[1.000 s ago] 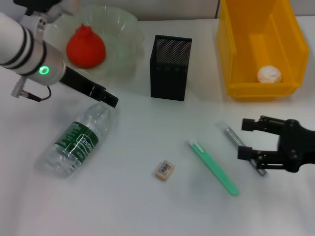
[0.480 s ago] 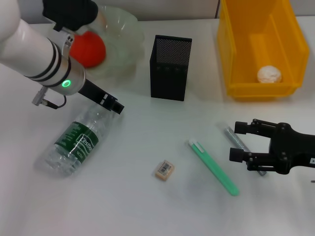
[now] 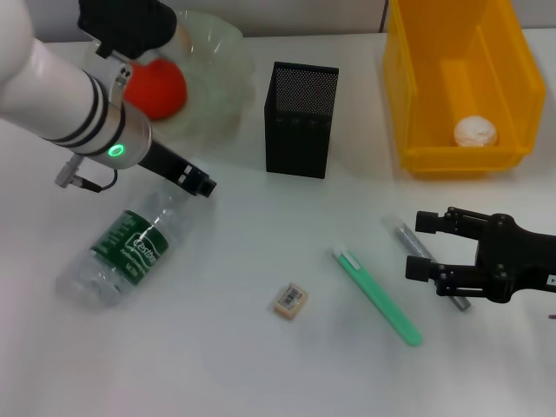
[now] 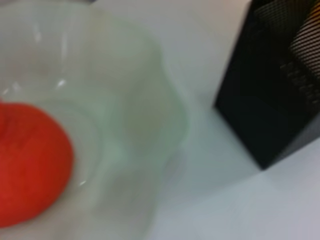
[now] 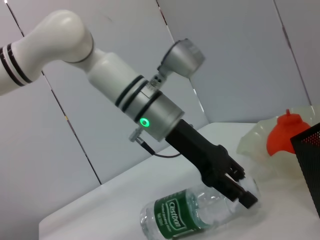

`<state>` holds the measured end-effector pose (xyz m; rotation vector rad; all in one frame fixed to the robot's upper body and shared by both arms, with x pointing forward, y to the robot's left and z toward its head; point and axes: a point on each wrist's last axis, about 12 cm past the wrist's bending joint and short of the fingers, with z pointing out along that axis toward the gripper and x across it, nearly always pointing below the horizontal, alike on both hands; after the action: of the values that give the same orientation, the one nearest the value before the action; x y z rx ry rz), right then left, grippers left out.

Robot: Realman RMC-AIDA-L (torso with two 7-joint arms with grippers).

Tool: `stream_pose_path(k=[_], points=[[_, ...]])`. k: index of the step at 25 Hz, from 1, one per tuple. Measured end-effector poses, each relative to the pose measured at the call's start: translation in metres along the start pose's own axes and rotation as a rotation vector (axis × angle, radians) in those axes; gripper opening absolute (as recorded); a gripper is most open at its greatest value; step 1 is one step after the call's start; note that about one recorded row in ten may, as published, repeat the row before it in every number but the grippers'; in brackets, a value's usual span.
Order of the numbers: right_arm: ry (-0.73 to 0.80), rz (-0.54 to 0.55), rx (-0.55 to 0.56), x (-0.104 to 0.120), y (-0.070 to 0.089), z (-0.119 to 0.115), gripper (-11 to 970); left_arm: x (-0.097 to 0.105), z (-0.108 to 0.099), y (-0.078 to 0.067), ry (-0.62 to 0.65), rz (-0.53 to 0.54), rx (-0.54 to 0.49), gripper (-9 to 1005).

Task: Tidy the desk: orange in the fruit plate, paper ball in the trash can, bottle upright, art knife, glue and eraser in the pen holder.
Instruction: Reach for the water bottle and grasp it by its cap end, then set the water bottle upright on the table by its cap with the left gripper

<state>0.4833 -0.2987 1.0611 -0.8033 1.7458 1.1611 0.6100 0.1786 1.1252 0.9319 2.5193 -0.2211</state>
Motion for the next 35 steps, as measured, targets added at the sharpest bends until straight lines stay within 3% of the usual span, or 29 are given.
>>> stream_pose_path(k=[3, 10, 14, 17, 18, 19, 21, 23, 25, 26, 35], points=[[-0.001, 0.003, 0.000, 0.000, 0.000, 0.000, 852, 0.005, -0.016, -0.001, -0.062, 0.007, 0.089, 450], [-0.008, 0.003, -0.004, -0.003, -0.001, 0.002, 852, 0.033, -0.062, 0.022, -0.354, -0.001, 0.376, 463], [-0.008, 0.004, -0.017, -0.008, -0.003, 0.007, 853, 0.049, -0.071, 0.028, -0.480, 0.011, 0.452, 470], [-0.009, 0.009, -0.026, -0.011, -0.004, 0.010, 853, 0.077, -0.081, 0.037, -0.724, 0.025, 0.531, 475], [-0.009, 0.010, -0.030, -0.013, -0.004, 0.011, 853, 0.077, -0.081, 0.037, -0.724, 0.025, 0.531, 477], [-0.010, 0.012, -0.034, -0.014, -0.004, 0.013, 853, 0.090, -0.082, 0.040, -0.842, 0.021, 0.535, 479], [-0.014, 0.014, -0.041, -0.014, -0.004, 0.015, 853, 0.107, -0.077, 0.041, -0.992, 0.014, 0.522, 482], [-0.020, 0.017, -0.045, -0.014, -0.003, 0.017, 853, 0.112, -0.076, 0.041, -1.042, 0.012, 0.513, 486], [-0.025, 0.020, -0.048, -0.014, -0.003, 0.019, 852, 0.138, -0.060, 0.033, -1.254, 0.019, 0.408, 489], [-0.027, 0.022, -0.049, -0.014, -0.002, 0.021, 852, 0.143, -0.055, 0.031, -1.287, 0.022, 0.372, 491], [-0.042, 0.045, -0.070, -0.013, -0.001, 0.040, 852, 0.171, -0.013, 0.000, -1.369, 0.072, 0.027, 507]])
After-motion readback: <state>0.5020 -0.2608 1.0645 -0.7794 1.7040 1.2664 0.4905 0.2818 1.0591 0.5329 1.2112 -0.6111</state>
